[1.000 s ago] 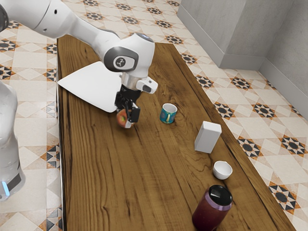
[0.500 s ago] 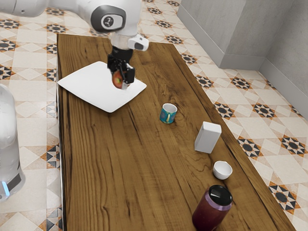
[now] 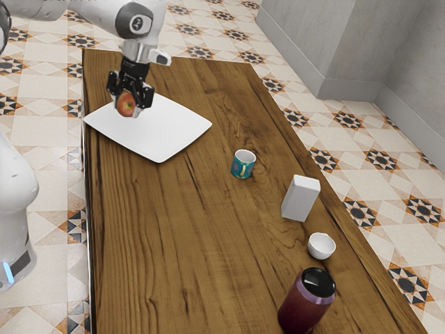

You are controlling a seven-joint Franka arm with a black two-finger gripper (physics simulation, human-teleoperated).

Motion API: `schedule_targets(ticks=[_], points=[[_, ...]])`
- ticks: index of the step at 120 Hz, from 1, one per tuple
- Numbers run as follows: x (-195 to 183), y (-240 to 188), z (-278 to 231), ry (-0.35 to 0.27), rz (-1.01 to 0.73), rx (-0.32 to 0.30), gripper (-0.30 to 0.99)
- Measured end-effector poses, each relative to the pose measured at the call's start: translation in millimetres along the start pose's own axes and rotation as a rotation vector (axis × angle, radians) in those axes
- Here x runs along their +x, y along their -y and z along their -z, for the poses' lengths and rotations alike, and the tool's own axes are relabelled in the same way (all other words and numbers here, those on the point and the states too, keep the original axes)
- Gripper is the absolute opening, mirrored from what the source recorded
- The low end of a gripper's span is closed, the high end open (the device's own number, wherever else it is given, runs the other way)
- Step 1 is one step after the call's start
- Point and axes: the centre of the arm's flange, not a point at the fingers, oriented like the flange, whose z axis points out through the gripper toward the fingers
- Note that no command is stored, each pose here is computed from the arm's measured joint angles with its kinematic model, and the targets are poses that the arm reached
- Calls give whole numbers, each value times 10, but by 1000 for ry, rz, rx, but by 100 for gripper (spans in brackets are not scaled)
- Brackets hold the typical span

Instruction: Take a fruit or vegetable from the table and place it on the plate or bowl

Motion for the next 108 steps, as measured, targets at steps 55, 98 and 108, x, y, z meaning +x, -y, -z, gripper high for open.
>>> schedule_targets(ticks=[55,98,108], points=[[724,332,-155,-147,7,63,35],[877,243,-106,-215,-64,58,64],[882,234,-100,-220,-77,57,67]])
